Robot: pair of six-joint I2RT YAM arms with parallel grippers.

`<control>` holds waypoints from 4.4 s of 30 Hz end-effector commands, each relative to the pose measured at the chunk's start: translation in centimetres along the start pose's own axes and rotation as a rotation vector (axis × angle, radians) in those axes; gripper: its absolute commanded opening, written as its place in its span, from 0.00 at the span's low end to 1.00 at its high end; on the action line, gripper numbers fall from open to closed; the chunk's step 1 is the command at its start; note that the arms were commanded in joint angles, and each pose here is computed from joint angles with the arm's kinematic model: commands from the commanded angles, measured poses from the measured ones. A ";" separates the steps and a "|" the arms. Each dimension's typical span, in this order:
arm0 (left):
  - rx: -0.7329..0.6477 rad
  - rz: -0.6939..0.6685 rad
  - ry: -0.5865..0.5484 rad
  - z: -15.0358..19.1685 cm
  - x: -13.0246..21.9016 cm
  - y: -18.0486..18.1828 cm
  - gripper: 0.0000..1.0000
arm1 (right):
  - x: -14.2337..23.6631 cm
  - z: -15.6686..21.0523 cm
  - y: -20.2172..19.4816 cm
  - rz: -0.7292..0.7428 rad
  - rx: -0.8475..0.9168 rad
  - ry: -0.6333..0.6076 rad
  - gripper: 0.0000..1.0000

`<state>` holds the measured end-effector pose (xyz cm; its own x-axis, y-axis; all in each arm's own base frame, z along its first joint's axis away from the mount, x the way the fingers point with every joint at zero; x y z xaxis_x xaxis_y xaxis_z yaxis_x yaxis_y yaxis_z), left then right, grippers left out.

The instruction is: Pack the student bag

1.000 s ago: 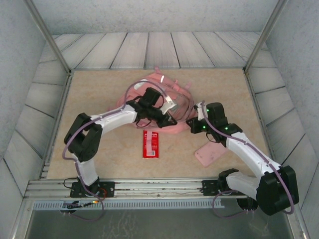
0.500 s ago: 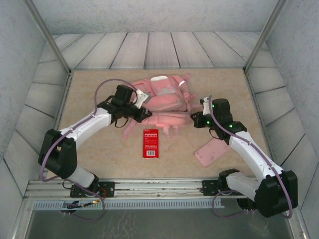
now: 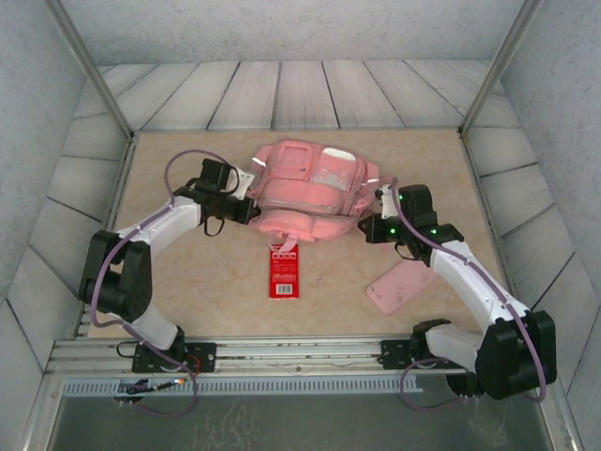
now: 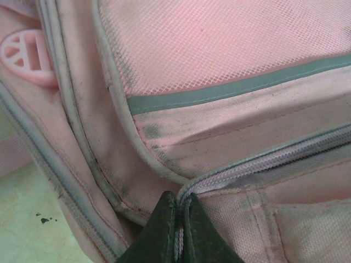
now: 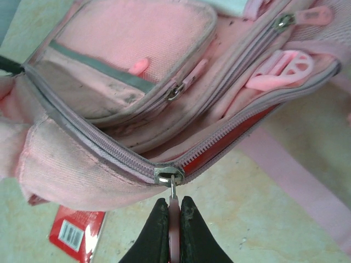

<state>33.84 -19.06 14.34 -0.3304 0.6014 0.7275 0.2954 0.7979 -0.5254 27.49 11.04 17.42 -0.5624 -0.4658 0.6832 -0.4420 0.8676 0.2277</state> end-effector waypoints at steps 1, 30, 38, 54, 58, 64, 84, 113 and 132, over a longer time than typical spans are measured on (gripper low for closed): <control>0.039 -0.034 -0.041 -1.0 0.8 1.8 0.13 | -0.2 -0.9 1.1 -0.079 0.039 -0.009 0.00; -0.447 0.603 0.219 2.1 -4.8 -18.6 0.54 | 0.1 -2.3 3.4 -0.194 0.191 -0.042 0.00; -0.422 0.582 0.259 3.0 -7.7 -18.4 0.52 | 0.4 -2.4 3.7 -0.210 0.198 -0.071 0.00; -0.434 0.398 0.258 3.4 -6.7 -16.3 0.06 | 0.1 -2.2 2.2 -0.101 0.165 -0.064 0.00; -0.412 0.333 0.211 2.6 -4.7 -14.7 0.03 | 0.0 -1.9 1.0 -0.010 0.146 -0.050 0.00; -0.364 0.256 0.130 1.7 -1.3 -12.1 0.01 | 0.5 -2.5 -0.1 0.073 0.122 -0.082 0.00; -0.104 0.025 0.005 3.7 1.2 -2.2 0.00 | -0.6 0.2 -6.0 0.281 -0.112 -0.018 0.00; 0.219 0.012 -0.149 3.5 3.0 -3.5 0.57 | -5.3 -6.0 -6.4 0.127 -0.044 0.009 0.55; 0.460 -0.105 -0.107 4.5 -3.1 1.3 0.41 | -13.5 -4.9 -8.3 -0.017 -0.045 0.206 0.36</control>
<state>29.84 -19.24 9.46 -0.4212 0.4797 0.7697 -0.1816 0.7869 -0.5898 43.04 10.15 10.34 -0.4528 -0.3665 0.8128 -0.3814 0.9036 0.1950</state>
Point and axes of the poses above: each hand's point on the last joint's axis, 136 mm out from that joint toward the fingers, its own x axis back along the fingers, its own y axis along the line the jaws close on, z = x × y, the point moved 4 cm from there along x, back along the fingers, and after that the axes turned 14 degrees about x, right-handed, at the moved point
